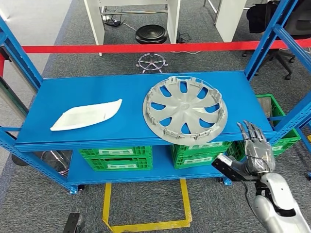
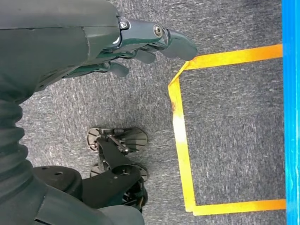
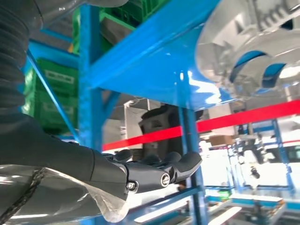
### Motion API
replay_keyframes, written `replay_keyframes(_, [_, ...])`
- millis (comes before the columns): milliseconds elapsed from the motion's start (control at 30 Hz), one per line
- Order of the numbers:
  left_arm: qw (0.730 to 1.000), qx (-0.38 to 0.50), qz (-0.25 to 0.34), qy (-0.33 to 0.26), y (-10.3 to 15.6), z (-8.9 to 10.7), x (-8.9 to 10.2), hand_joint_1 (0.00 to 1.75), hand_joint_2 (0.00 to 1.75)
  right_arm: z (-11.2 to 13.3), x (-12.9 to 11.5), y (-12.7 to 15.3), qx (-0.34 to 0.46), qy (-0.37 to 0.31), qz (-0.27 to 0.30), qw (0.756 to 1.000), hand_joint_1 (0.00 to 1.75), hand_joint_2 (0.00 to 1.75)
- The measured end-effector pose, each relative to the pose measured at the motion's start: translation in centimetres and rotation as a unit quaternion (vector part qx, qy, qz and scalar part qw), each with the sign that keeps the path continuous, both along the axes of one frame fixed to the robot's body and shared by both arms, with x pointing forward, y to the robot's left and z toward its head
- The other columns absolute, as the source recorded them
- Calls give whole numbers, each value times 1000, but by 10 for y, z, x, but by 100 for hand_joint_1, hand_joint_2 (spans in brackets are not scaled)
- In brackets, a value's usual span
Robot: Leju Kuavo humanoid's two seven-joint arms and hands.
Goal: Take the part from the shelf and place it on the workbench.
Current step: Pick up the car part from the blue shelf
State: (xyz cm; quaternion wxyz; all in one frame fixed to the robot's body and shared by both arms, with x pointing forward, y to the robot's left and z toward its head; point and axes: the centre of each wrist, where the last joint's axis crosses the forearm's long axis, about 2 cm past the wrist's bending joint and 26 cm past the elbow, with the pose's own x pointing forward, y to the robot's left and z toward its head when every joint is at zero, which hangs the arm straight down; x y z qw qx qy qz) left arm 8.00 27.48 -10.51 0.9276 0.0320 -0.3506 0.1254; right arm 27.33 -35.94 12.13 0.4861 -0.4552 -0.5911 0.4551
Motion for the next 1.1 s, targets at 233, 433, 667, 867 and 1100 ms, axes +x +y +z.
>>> replay_keyframes(233, [1000,-3,-12,0,-3,1,8,0,175,17,45,6,-53,35,22,998,0,175])
replay_keyframes(433, [1000,-6,-20,1,-5,3,13,0,175,29,80,13,-81,71,36,994,0,175])
replay_keyframes(667, [1000,-9,-29,4,-7,4,17,0,175,38,114,15,-92,128,57,986,0,175])
replay_keyframes(867, [999,-12,-37,4,-9,4,20,0,175,46,136,13,-88,176,71,978,0,175])
replay_keyframes(1100, [999,-14,-42,7,-10,5,22,0,175,44,144,14,-66,213,91,971,0,175])
